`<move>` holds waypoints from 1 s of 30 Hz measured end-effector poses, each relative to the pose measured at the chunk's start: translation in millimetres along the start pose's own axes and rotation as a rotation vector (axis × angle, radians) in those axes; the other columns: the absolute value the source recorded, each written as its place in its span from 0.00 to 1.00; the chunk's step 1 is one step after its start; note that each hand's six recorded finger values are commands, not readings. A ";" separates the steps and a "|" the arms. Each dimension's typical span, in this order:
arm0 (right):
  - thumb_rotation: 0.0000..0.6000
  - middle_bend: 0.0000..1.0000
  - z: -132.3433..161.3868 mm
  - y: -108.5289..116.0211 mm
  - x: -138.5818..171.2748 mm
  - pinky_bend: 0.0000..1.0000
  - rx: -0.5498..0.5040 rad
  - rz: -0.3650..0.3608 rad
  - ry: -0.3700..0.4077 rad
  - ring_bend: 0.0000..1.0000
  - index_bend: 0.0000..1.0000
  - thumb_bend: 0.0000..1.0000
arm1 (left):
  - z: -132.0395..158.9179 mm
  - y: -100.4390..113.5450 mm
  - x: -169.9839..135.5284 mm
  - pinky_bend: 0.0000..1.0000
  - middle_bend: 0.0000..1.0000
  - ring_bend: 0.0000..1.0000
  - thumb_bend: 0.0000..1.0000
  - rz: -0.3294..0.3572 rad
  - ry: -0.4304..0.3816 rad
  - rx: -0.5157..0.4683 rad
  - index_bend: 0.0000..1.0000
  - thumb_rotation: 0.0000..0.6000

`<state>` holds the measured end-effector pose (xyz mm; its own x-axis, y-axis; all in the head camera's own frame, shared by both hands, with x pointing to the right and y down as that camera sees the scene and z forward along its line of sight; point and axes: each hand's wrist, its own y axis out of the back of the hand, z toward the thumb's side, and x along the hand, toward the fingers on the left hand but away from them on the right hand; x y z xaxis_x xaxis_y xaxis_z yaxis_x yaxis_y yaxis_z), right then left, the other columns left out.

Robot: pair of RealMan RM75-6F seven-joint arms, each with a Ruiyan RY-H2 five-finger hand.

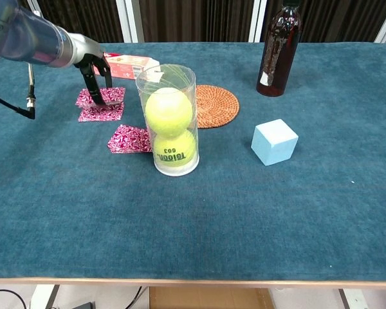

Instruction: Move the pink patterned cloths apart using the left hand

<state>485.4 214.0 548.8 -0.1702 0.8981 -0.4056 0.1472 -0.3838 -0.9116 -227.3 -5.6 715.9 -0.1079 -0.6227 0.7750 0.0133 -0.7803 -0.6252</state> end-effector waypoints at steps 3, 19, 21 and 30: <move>1.00 0.01 -0.4 0.1 0.4 0.19 0.001 0.001 -0.002 0.08 0.13 0.18 | 5.3 7.4 2.0 0.00 0.18 0.00 0.28 0.014 -0.009 -0.008 0.52 1.00; 1.00 0.01 -14.4 6.7 0.2 0.19 -0.024 -0.013 -0.042 0.08 0.13 0.18 | 51.2 28.3 27.2 0.00 0.18 0.00 0.28 0.078 -0.057 -0.006 0.53 1.00; 1.00 0.01 -16.7 7.7 -0.2 0.19 -0.028 -0.014 -0.046 0.08 0.13 0.18 | 57.3 27.2 31.1 0.00 0.18 0.00 0.28 0.081 -0.062 -0.004 0.53 1.00; 1.00 0.01 -19.7 10.2 0.1 0.19 -0.041 -0.019 -0.049 0.08 0.13 0.18 | 89.3 14.3 36.5 0.00 0.18 0.00 0.28 0.077 -0.109 0.012 0.53 1.00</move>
<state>506.1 214.5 540.8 -0.2206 0.8931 -0.3921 0.1830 -0.3570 -0.9160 -142.3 -44.6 743.4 0.0027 -0.6832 0.7302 0.0293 -0.7299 -0.6829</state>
